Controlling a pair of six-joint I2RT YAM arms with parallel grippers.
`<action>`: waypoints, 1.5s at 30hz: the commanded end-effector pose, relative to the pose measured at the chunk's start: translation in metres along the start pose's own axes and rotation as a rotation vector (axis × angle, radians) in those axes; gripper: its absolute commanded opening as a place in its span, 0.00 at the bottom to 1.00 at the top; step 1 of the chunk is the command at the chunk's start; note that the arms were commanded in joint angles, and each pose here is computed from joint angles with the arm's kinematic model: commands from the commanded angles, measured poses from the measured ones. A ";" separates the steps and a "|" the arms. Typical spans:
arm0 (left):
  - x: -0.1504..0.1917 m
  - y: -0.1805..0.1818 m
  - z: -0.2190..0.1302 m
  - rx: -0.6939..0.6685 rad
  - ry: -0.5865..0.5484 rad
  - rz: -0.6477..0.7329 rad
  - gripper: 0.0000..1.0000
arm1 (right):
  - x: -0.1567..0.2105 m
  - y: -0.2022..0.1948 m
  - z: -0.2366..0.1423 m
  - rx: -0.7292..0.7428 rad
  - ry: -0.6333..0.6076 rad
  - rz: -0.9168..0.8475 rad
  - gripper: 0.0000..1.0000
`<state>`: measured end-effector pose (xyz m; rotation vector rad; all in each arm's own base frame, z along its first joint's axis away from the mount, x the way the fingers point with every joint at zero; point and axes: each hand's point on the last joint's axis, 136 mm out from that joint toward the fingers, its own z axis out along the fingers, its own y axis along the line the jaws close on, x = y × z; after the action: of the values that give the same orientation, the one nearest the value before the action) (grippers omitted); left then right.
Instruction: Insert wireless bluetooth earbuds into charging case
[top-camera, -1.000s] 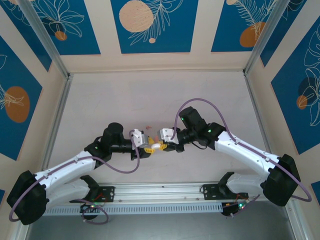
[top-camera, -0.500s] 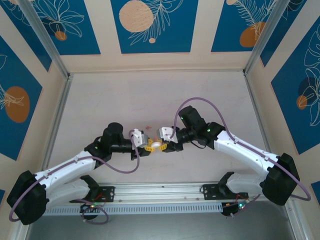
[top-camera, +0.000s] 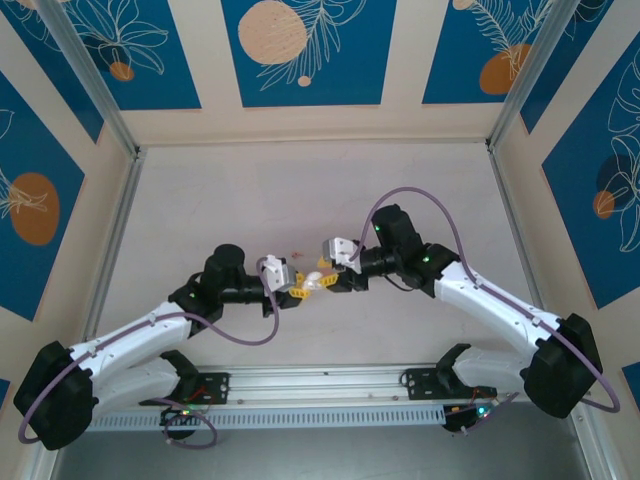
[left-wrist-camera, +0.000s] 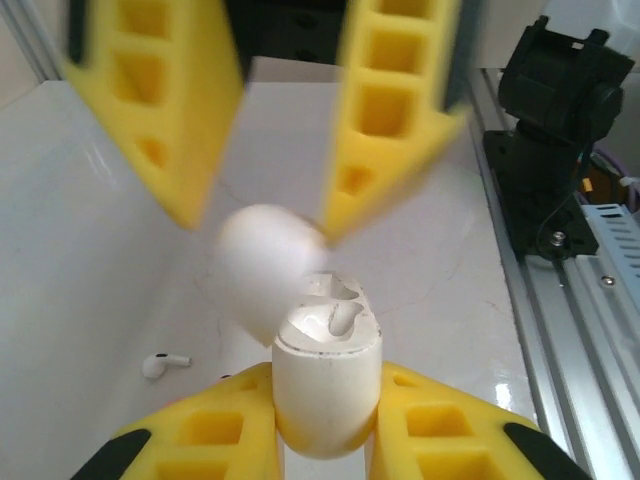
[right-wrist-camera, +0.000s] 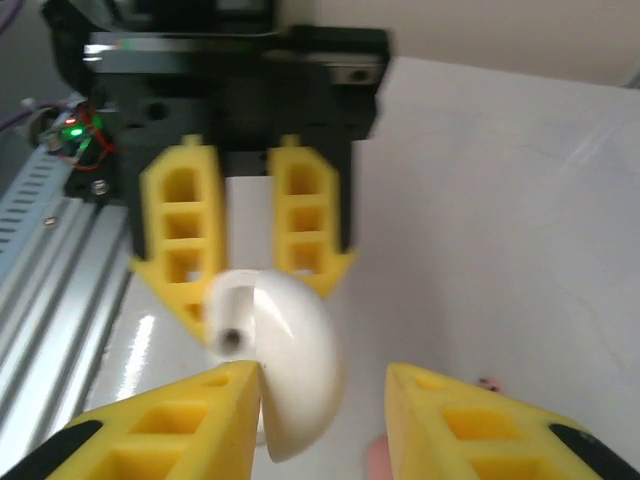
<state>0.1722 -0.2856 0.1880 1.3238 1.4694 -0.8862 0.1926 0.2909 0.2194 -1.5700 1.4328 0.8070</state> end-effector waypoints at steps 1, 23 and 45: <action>-0.010 -0.009 -0.001 0.049 -0.038 0.016 0.21 | -0.006 -0.009 -0.008 0.045 -0.043 0.004 0.37; 0.041 0.038 0.002 -0.287 -0.085 -0.102 0.19 | 0.063 -0.076 -0.032 0.368 0.179 0.907 0.38; 0.057 0.035 -0.004 -0.303 -0.018 -0.113 0.20 | 0.183 -0.098 0.029 0.455 0.832 1.317 0.35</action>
<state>0.2075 -0.2613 0.1384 1.0135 1.6067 -0.7305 0.3217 0.2404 0.0657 -0.4044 3.0046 0.4804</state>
